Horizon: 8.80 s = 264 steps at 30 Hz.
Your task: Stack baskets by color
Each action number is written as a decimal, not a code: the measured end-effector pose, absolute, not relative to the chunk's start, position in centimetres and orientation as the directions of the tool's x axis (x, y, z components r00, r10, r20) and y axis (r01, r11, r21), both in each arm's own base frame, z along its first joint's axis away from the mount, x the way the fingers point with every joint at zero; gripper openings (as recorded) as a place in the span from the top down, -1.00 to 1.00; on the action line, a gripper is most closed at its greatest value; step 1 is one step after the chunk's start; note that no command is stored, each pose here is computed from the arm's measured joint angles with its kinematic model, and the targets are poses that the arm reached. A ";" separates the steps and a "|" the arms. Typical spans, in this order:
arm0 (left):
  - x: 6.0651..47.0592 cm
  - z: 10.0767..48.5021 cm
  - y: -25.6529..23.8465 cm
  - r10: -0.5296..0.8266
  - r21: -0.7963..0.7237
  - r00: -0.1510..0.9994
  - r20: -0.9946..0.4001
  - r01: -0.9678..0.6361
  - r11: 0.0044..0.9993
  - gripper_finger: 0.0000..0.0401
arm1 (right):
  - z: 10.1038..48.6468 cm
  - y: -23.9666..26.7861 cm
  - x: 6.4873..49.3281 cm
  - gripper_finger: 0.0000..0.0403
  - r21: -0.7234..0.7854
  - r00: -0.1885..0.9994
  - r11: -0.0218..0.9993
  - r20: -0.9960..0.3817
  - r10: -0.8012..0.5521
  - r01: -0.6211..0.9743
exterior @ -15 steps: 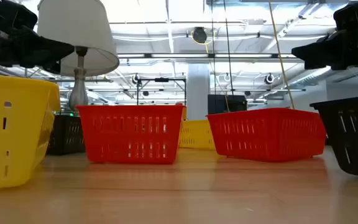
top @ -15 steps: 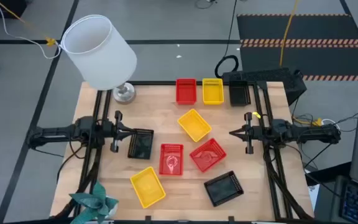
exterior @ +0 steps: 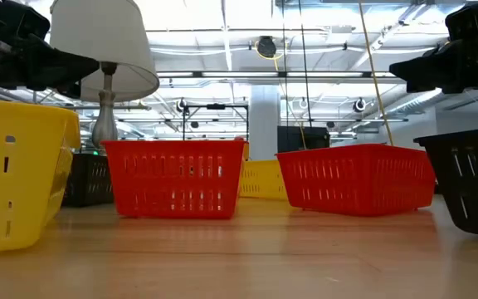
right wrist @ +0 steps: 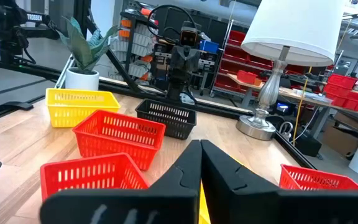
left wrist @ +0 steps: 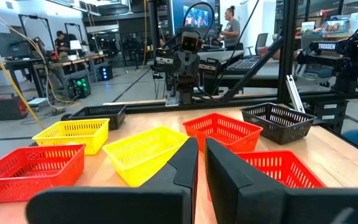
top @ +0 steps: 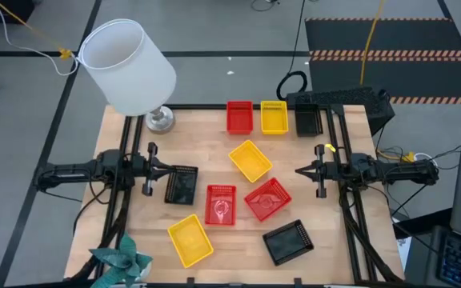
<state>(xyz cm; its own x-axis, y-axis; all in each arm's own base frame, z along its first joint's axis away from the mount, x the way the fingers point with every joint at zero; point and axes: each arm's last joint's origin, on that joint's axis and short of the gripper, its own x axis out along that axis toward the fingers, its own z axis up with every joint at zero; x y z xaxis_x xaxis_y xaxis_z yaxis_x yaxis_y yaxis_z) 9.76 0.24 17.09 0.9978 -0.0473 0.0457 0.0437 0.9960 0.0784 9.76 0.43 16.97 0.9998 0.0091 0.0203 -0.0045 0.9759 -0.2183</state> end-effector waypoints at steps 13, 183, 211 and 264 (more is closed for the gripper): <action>9.8 17.1 0.2 -0.047 0.079 0.998 0.045 0.044 0.996 0.84 | 17.0 0.4 9.8 1.00 -0.218 1.000 0.976 0.020 0.009 -0.004; 19.4 38.2 -4.1 -0.085 -0.013 0.921 -0.380 0.087 0.996 0.95 | 36.2 0.6 15.0 1.00 0.094 0.958 0.991 -0.278 -0.067 0.097; 28.7 31.3 -6.8 0.068 0.244 0.838 -0.542 0.079 0.967 0.95 | 28.3 2.4 22.2 1.00 -0.053 0.844 0.999 -0.536 -0.022 -0.007; 28.9 31.6 -7.0 0.036 0.096 0.860 -0.509 0.015 0.995 0.95 | 19.5 10.8 24.5 0.23 -0.028 0.392 0.964 -0.916 0.082 -0.266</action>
<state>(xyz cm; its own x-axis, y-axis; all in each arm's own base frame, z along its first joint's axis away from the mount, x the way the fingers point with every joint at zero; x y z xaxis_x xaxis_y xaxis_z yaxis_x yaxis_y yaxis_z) 28.87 -7.04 31.61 0.8598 0.0365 -0.5093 0.0149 0.9952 0.0963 24.47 10.81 19.54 0.3921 0.0819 -0.9163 -0.2661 0.9635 -0.0278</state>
